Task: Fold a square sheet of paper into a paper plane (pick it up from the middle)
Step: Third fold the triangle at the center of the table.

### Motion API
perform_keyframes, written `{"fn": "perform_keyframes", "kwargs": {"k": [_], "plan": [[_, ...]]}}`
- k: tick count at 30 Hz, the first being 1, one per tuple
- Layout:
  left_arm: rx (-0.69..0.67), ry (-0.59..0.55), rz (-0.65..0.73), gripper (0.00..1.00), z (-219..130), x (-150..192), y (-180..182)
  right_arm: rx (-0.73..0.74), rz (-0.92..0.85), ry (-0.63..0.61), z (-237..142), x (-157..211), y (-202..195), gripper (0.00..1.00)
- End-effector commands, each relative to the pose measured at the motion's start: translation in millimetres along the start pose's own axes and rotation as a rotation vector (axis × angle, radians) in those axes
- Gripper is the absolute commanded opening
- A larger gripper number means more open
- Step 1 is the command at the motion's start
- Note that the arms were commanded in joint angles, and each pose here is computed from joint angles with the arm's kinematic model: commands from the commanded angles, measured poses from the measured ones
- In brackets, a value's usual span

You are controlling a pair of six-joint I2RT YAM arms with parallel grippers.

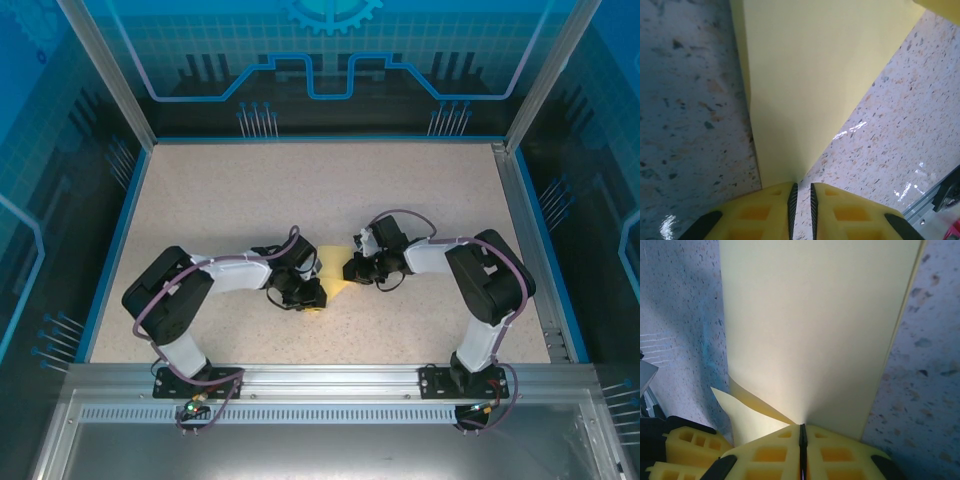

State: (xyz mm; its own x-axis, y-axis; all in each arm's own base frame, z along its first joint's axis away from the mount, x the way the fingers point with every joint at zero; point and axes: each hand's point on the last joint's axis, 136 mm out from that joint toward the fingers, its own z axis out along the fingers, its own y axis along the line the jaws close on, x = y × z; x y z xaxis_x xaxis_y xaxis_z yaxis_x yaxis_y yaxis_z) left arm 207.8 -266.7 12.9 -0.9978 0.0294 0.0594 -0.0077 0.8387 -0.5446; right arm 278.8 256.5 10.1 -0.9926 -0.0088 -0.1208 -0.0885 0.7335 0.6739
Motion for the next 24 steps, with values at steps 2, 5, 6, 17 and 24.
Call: {"fn": "perform_keyframes", "kwargs": {"k": [2, 5, 6, 17, 24], "plan": [[-0.081, 0.012, -0.046, 0.19, -2, 14, 22, 0.126, 0.031, 0.04, 4, 14, -29, 0.1], [-0.032, -0.016, -0.03, 0.19, -10, 9, 7, 0.126, 0.03, 0.036, 3, 13, -28, 0.1], [-0.016, -0.027, -0.023, 0.19, -13, 7, 2, 0.125, 0.03, 0.034, 3, 12, -28, 0.11], [0.071, -0.103, 0.042, 0.21, -24, -23, -36, 0.096, 0.022, 0.009, -1, 3, -15, 0.12], [0.008, -0.029, -0.003, 0.2, -1, -13, -11, 0.1, 0.026, 0.011, -1, 4, -17, 0.12]]}}
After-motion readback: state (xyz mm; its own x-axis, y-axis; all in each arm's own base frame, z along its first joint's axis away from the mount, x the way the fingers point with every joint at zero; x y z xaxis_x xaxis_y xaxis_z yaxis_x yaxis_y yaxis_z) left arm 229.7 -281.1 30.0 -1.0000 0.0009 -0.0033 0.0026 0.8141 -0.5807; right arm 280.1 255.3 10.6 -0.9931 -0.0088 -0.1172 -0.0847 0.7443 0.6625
